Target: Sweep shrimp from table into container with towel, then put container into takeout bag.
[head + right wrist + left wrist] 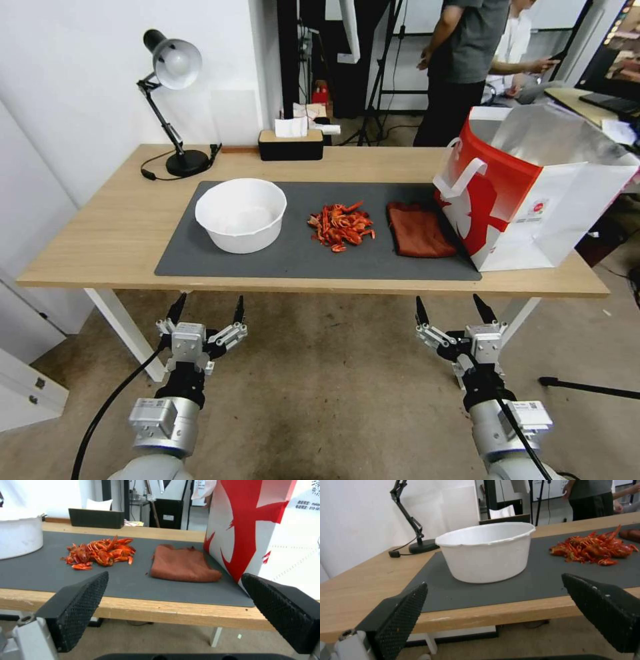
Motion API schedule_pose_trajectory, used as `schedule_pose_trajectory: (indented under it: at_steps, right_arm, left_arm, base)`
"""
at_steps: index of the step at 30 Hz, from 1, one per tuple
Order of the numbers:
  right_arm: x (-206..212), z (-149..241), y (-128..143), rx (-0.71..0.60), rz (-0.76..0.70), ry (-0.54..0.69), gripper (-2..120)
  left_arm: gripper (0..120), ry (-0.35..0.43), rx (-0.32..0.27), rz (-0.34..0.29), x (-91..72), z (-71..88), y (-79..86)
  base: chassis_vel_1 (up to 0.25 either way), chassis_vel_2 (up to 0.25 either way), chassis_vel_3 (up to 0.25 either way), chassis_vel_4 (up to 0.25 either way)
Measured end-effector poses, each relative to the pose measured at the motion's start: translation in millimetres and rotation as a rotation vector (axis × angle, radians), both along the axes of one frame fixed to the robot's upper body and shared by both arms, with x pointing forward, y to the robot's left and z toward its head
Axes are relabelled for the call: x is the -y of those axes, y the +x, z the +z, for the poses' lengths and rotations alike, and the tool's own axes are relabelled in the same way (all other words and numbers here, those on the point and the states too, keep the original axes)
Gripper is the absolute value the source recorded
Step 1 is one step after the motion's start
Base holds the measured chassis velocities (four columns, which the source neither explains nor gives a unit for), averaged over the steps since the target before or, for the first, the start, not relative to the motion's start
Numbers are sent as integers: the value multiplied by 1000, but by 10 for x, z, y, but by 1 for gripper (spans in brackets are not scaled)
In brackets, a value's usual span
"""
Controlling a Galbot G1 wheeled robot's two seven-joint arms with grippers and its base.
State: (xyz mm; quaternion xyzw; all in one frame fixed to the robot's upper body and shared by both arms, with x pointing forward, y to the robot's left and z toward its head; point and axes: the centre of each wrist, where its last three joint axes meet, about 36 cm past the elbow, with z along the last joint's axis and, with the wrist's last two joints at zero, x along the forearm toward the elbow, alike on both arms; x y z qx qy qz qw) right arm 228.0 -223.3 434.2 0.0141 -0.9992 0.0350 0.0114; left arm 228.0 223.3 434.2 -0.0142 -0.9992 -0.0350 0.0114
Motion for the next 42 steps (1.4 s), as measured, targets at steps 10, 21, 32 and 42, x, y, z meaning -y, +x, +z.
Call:
schedule_pose_trajectory:
  at_steps: [10,21,32,42]
  right_arm:
    - [0,0,0,0,0,0,100]
    - [0,0,0,0,0,0,100]
    - [0,0,0,0,0,0,100]
    - [250,-232,-44,-187,9,140,100]
  left_arm:
    - [100,0,0,0,0,0,0]
    - [100,0,0,0,0,0,0]
    - [100,0,0,0,0,0,0]
    - [100,-67,-124,15,11,-167,303]
  base:
    - [0,0,0,0]
    - [0,0,0,0]
    - [0,0,0,0]
    - [0,0,0,0]
